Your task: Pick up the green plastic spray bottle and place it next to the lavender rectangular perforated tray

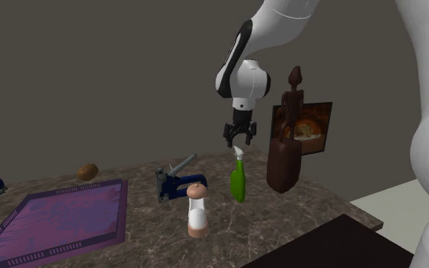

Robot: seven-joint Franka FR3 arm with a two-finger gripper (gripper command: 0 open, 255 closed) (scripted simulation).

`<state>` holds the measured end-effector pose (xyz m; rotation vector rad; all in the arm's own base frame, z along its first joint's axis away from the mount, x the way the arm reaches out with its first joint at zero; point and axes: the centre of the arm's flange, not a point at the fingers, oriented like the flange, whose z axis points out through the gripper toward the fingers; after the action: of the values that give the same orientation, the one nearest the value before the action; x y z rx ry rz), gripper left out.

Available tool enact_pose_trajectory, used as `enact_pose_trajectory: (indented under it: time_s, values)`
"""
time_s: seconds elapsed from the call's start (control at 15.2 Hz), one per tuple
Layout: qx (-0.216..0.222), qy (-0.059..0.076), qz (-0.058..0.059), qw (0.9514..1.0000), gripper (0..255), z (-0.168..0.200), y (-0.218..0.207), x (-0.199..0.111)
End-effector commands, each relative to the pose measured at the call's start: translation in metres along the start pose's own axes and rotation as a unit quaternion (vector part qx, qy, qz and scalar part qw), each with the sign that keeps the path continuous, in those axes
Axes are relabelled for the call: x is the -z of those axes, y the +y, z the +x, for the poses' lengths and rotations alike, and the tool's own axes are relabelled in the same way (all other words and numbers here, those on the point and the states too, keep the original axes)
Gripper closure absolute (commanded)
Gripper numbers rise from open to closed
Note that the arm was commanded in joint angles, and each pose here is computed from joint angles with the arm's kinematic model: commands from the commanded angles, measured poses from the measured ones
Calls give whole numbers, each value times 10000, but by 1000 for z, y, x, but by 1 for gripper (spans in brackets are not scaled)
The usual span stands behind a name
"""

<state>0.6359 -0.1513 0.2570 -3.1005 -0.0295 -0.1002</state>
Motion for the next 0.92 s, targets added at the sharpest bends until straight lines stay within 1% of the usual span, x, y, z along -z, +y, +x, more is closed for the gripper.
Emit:
enact_pose_trajectory:
  time_s: [0.0,0.26,0.73,0.79,0.86]
  values:
    - [0,1,-1,10000,0,0,1,-12]
    - [0,1,-1,10000,0,0,1,-30]
    - [0,1,-1,10000,0,0,1,-30]
    - [0,1,-1,10000,255,0,1,-30]
    - [0,1,-1,10000,255,0,1,-30]
